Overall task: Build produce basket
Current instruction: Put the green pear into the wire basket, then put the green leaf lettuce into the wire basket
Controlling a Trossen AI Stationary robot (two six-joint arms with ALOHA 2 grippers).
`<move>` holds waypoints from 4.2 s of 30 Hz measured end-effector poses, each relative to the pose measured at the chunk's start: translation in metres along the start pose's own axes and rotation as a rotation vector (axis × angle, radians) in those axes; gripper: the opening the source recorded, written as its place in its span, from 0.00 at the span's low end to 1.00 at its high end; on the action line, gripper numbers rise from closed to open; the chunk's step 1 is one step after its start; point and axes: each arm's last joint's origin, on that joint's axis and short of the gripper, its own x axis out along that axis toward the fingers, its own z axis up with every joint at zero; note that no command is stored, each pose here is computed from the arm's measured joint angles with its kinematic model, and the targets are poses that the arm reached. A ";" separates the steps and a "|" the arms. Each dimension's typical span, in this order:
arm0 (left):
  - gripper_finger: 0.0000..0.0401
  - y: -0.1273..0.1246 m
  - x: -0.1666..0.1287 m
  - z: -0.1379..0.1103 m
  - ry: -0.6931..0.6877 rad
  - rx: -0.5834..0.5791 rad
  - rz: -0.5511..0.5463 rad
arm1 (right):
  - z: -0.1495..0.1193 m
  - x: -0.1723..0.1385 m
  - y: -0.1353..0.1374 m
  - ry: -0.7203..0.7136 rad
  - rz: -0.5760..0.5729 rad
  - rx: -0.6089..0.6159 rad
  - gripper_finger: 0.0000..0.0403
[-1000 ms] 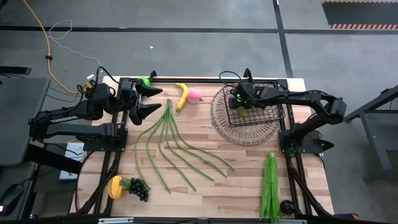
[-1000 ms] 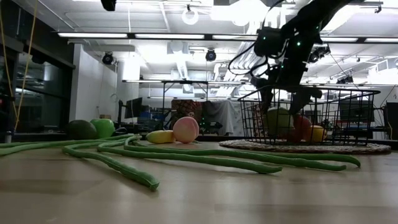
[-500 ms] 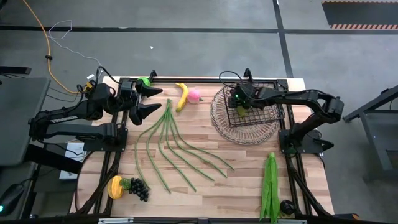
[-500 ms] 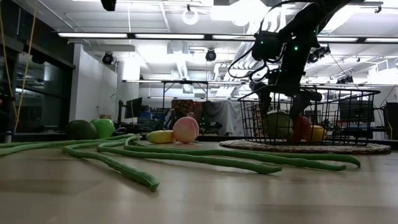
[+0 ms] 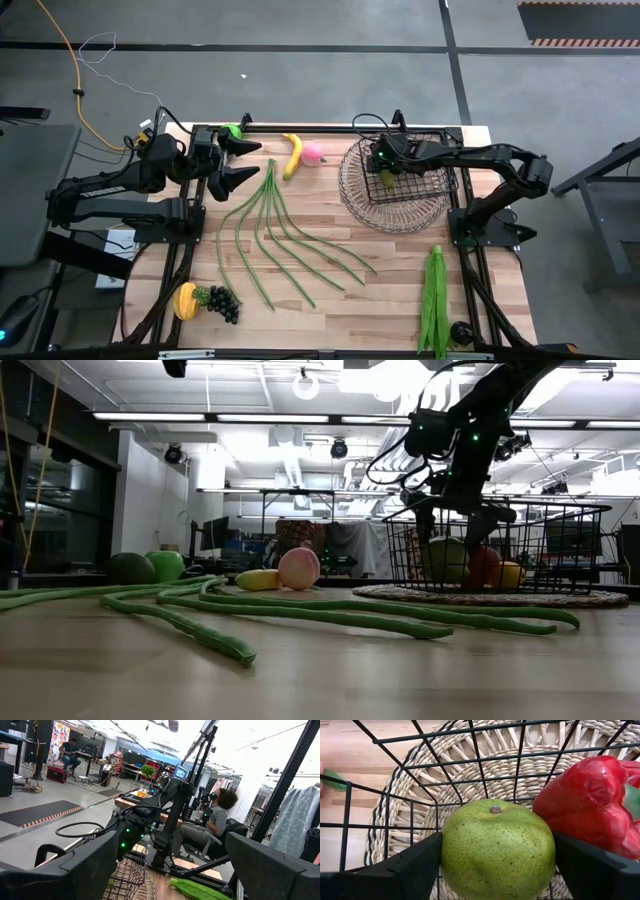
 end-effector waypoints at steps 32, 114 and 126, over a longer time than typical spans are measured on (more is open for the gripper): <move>0.89 0.000 0.000 0.000 0.001 -0.002 0.000 | 0.015 -0.027 0.006 0.036 -0.052 -0.145 0.96; 0.89 0.002 0.000 -0.003 0.028 0.006 0.035 | -0.166 -0.164 -0.060 0.733 -0.137 -0.087 0.96; 0.89 0.003 0.000 -0.007 0.066 0.007 0.044 | -0.227 -0.124 -0.047 0.719 -0.270 -0.093 0.96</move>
